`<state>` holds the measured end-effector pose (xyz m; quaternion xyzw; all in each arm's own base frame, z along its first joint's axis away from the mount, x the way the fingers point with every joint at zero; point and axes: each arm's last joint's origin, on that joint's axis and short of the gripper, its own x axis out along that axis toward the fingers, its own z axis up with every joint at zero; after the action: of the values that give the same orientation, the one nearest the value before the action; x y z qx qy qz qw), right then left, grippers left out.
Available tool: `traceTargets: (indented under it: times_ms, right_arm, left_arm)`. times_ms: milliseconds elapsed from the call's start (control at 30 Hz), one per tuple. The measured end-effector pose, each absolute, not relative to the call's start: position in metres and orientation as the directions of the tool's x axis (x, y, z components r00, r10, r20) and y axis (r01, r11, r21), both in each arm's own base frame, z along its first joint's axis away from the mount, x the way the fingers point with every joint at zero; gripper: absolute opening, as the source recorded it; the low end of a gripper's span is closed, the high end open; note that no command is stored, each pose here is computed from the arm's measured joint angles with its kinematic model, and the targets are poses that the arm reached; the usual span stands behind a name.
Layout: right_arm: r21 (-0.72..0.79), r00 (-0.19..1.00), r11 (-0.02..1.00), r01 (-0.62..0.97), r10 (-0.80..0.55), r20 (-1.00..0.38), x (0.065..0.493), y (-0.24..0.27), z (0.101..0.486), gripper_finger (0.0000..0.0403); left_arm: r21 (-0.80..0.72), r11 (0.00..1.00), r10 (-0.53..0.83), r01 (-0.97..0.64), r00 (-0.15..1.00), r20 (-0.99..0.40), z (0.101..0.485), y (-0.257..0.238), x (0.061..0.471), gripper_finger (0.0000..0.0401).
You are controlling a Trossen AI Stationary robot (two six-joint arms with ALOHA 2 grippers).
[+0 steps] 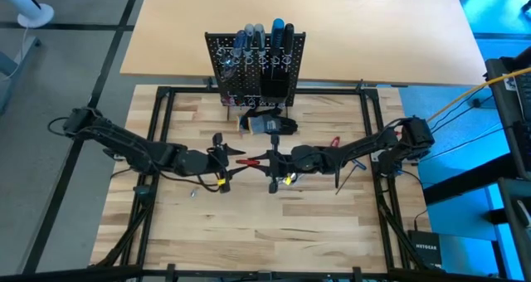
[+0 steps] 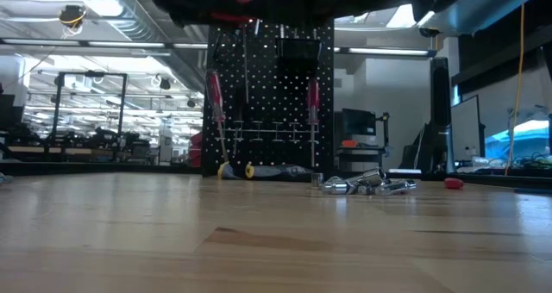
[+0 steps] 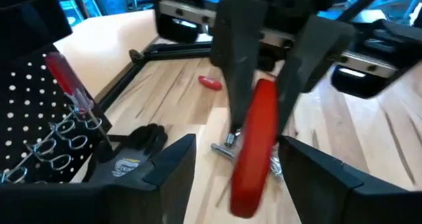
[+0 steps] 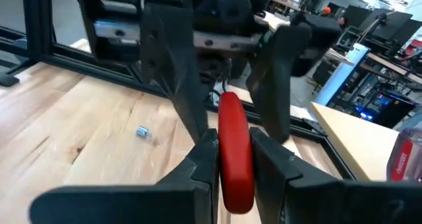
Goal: Hang tools onto peg board
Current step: Hang the bottom red allen wrench on the pegboard
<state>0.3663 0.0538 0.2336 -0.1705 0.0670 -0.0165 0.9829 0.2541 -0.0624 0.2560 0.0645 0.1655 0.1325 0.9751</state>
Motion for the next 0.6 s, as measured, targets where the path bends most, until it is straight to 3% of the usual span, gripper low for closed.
traceTargets:
  times_ms: [267,600]
  right_arm:
    - [-0.338,0.991,0.941,-0.016,-0.03,-0.131,0.3662,0.0544,0.2331,0.006]
    - [-0.32,0.99,0.947,-0.025,-0.021,-0.137,0.3661,0.0549,0.2325,0.0063]
  left_arm:
    - [0.174,0.962,0.257,-0.21,0.912,-0.321,0.2562,-0.0658,0.2536,0.0159]
    - [0.232,0.956,0.25,-0.18,0.912,-0.324,0.2569,-0.0658,0.2524,0.0042]
